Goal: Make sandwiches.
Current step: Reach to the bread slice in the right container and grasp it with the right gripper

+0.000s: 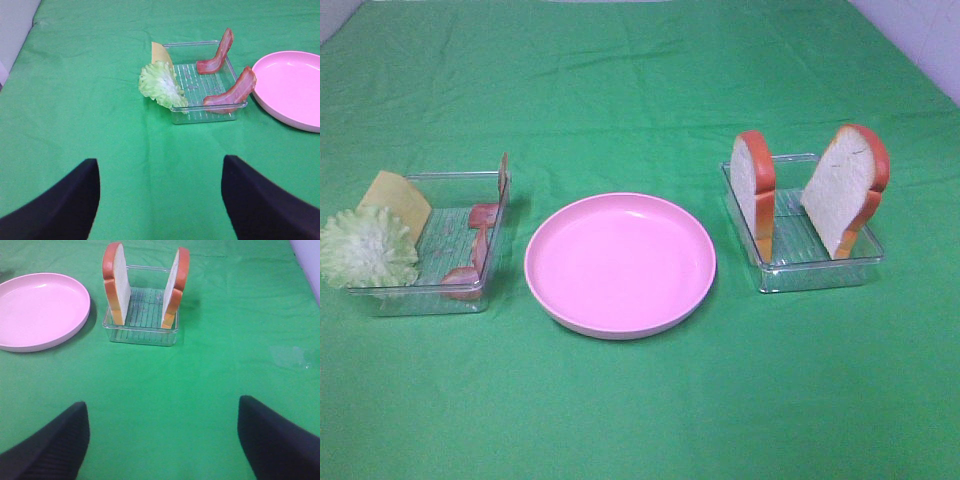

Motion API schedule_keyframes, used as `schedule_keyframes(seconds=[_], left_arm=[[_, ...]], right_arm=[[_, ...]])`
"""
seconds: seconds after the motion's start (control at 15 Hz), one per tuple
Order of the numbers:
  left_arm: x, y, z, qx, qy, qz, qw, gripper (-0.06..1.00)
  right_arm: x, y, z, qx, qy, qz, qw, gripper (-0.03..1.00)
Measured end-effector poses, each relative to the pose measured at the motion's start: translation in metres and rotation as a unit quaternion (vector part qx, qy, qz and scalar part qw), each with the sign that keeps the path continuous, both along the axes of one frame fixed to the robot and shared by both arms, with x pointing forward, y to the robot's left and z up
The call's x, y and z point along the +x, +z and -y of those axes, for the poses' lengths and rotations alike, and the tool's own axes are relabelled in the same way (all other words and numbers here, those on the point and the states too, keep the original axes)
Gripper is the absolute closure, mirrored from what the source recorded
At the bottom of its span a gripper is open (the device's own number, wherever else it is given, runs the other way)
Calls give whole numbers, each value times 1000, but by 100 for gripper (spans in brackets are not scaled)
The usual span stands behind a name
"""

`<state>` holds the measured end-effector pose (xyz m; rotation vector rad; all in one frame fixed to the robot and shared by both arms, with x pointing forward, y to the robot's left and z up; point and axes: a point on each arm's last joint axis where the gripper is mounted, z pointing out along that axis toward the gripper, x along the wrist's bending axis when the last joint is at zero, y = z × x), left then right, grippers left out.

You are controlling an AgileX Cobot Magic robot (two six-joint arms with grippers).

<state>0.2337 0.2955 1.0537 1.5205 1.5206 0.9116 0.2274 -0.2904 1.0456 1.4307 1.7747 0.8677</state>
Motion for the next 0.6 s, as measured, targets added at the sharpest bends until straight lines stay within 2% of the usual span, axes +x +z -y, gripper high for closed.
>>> schedule_keyframes(seconds=[0.6], left_arm=[[0, 0, 0, 0, 0, 0, 1000, 29]], right_arm=[[0, 0, 0, 0, 0, 0, 1000, 22]])
